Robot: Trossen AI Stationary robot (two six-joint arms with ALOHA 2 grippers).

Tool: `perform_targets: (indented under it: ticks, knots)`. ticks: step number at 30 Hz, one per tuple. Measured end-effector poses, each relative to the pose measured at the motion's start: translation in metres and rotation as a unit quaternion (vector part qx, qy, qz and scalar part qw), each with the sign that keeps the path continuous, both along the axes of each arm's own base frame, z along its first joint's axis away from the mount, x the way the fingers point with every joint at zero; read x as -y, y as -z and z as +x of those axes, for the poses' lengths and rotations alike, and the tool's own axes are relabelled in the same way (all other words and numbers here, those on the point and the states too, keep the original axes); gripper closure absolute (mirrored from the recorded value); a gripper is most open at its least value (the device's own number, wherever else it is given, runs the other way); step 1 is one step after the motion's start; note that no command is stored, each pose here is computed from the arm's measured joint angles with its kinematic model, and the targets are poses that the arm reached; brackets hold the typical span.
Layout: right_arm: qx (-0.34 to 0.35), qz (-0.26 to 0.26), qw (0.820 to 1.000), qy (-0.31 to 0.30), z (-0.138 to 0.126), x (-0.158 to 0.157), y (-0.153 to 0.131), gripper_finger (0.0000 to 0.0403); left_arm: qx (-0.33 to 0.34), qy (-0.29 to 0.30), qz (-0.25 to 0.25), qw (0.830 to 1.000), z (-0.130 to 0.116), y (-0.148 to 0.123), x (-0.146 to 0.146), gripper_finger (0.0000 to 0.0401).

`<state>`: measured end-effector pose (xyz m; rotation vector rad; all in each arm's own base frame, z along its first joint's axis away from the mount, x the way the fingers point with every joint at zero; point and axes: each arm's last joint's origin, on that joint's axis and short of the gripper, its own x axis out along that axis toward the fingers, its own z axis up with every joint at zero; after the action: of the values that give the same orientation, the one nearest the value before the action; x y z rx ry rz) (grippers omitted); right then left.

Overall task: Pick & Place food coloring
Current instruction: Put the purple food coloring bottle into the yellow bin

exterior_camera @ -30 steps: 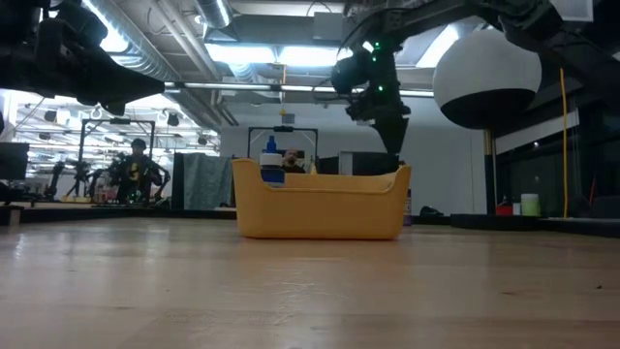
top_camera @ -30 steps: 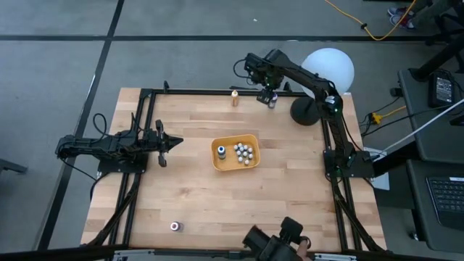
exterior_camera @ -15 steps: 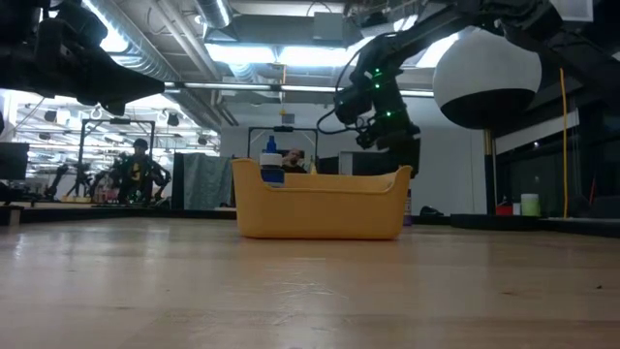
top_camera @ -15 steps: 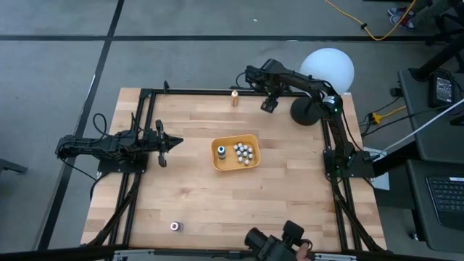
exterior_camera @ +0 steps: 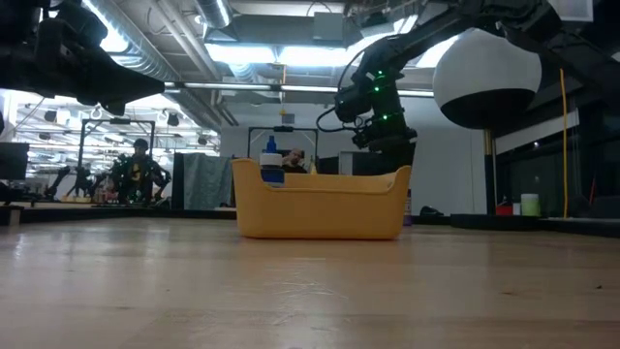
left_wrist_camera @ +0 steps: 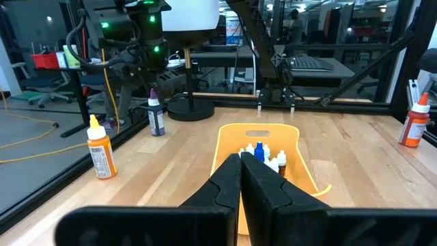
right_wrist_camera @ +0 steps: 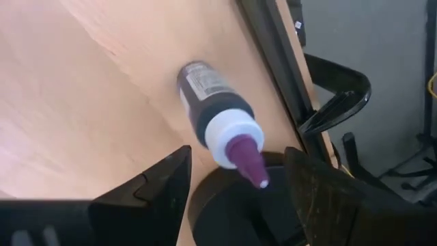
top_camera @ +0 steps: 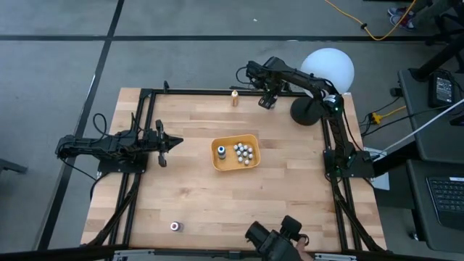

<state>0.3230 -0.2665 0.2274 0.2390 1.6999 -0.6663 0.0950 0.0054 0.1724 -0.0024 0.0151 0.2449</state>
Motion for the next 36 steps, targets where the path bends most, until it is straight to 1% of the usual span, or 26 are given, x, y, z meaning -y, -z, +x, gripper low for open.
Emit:
perform_targets:
  ticks: [7,11,22,27,32,36]
  knots:
    - [0.037,0.014,0.999,-0.001,0.000,0.007,0.001,0.0169,0.000,0.000,0.000,1.000,0.000,0.000,0.000,0.0394]
    - [0.037,0.015,0.999,-0.001,0.000,0.006,0.001,0.0174,0.000,0.000,0.000,1.000,0.000,0.000,0.000,0.0395]
    - [0.030,0.022,0.999,0.002,-0.003,0.007,0.004,0.0219,0.000,0.000,0.000,1.000,0.000,0.000,0.000,0.0393]
    - [0.016,0.033,0.999,0.008,-0.009,0.008,0.014,0.0223,0.000,0.000,0.000,1.000,0.000,0.000,0.000,0.0394]
    - [0.011,0.036,0.999,0.010,-0.010,0.008,0.018,0.0223,0.000,0.000,0.000,1.000,0.000,0.000,0.000,0.0391]
    - [0.013,0.035,0.999,0.008,-0.010,0.008,0.018,0.0235,0.000,0.000,0.000,1.000,0.000,0.000,0.000,0.0392]
